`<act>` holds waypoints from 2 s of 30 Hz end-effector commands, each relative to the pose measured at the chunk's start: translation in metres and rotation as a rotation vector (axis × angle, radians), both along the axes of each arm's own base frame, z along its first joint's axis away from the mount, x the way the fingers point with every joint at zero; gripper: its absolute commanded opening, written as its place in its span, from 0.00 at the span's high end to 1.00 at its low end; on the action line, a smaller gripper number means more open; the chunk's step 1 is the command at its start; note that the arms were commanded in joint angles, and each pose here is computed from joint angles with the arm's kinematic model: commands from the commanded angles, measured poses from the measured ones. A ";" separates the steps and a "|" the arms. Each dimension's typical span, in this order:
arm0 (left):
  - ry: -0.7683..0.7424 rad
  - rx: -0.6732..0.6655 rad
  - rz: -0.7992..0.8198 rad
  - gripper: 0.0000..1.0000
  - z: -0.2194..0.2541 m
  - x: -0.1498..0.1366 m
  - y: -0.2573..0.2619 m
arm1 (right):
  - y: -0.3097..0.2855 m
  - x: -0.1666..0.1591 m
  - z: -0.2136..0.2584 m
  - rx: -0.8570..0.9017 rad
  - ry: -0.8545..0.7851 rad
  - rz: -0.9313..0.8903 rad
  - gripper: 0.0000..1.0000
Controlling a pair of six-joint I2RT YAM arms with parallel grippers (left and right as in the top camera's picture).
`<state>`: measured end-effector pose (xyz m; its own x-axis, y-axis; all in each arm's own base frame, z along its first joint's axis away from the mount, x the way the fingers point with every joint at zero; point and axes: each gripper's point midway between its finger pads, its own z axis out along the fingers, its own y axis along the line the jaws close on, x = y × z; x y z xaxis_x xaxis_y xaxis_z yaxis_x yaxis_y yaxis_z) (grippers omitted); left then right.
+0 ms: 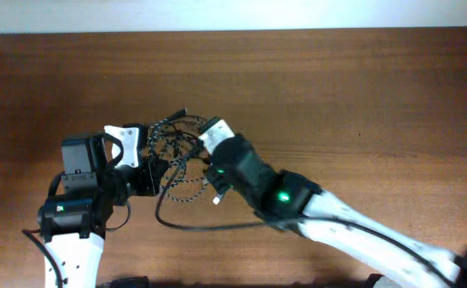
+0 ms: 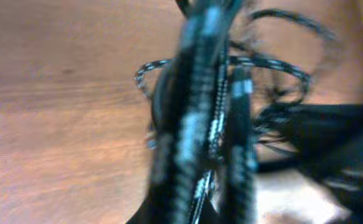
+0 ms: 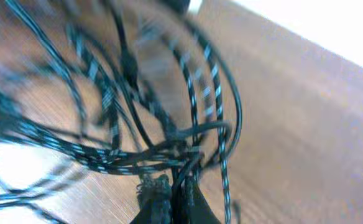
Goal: Untangle cables
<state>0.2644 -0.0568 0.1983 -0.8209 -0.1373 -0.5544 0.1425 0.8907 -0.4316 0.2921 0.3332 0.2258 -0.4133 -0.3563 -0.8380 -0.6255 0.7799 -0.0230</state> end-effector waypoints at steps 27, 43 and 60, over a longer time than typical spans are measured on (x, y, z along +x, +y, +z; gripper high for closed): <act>-0.296 -0.166 -0.501 0.13 0.040 -0.001 -0.071 | -0.048 -0.012 0.052 0.302 0.249 0.007 0.96; -0.716 0.052 -0.922 0.47 0.059 -0.011 -0.121 | -0.060 -0.049 0.091 0.670 0.694 0.332 0.96; -0.707 0.004 -1.004 1.00 0.052 -0.017 -0.143 | -0.059 -0.052 0.092 0.693 0.745 0.324 0.96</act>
